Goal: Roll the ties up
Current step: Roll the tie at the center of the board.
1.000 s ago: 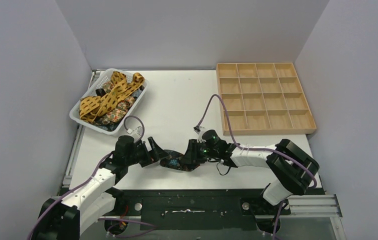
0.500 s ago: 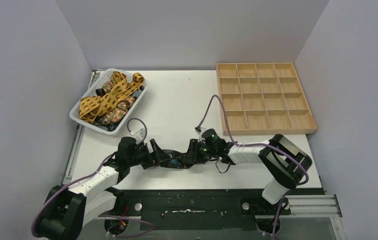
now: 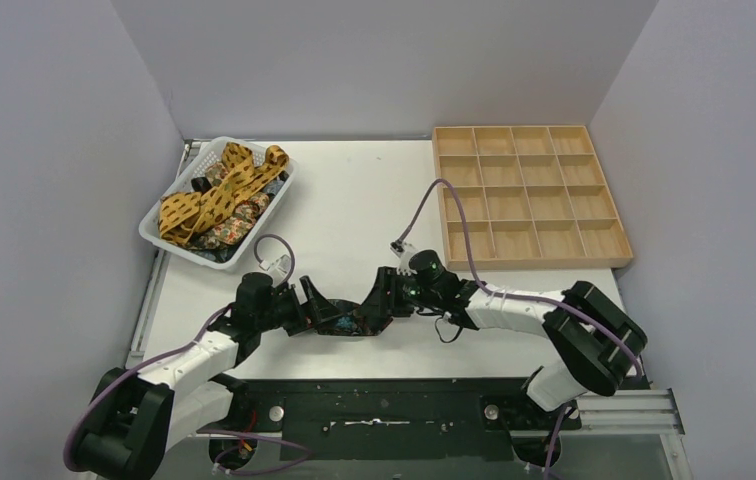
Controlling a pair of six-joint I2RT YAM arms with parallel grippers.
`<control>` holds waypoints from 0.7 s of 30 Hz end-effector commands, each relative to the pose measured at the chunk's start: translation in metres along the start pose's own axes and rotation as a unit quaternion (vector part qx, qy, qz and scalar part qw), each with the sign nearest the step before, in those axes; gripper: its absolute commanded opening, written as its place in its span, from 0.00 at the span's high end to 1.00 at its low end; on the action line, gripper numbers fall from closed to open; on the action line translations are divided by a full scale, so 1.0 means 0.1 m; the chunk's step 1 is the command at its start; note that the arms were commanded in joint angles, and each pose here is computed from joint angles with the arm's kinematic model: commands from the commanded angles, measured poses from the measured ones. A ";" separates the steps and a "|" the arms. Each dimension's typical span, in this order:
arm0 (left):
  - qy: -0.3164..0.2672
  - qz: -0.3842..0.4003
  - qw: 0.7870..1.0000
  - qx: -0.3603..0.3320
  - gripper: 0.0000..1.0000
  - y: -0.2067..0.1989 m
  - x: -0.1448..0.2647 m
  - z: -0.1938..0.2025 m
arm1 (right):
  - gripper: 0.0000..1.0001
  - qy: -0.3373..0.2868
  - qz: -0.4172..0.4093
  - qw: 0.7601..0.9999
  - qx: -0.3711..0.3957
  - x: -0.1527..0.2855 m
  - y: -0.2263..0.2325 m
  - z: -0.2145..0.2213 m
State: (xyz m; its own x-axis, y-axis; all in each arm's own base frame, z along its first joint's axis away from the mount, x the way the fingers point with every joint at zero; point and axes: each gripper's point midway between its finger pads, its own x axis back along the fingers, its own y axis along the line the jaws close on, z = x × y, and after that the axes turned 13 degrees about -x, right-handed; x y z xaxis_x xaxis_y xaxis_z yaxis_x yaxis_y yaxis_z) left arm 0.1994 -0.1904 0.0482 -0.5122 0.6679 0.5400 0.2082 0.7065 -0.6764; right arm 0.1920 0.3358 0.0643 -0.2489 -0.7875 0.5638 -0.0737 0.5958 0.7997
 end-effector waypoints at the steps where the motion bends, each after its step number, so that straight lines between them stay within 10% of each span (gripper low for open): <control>1: -0.024 0.011 0.999 -0.024 0.20 -0.11 0.01 -0.17 | 0.51 -0.043 -0.060 0.996 0.042 0.12 0.42 -0.22; 21: -0.015 0.020 0.999 -0.023 0.19 -0.13 0.02 -0.12 | 0.65 0.018 0.029 0.999 -0.026 -0.31 -0.21 -0.05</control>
State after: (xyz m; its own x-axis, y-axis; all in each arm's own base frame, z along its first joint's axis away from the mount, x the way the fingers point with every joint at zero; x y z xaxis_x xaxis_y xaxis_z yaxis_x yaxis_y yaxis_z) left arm 0.1992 -0.1891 0.0479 -0.5156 0.6618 0.5443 0.2047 0.7120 -0.6717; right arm 0.1994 0.3442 0.0314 -0.2068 -0.7573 0.6195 -0.0190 0.6362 0.7713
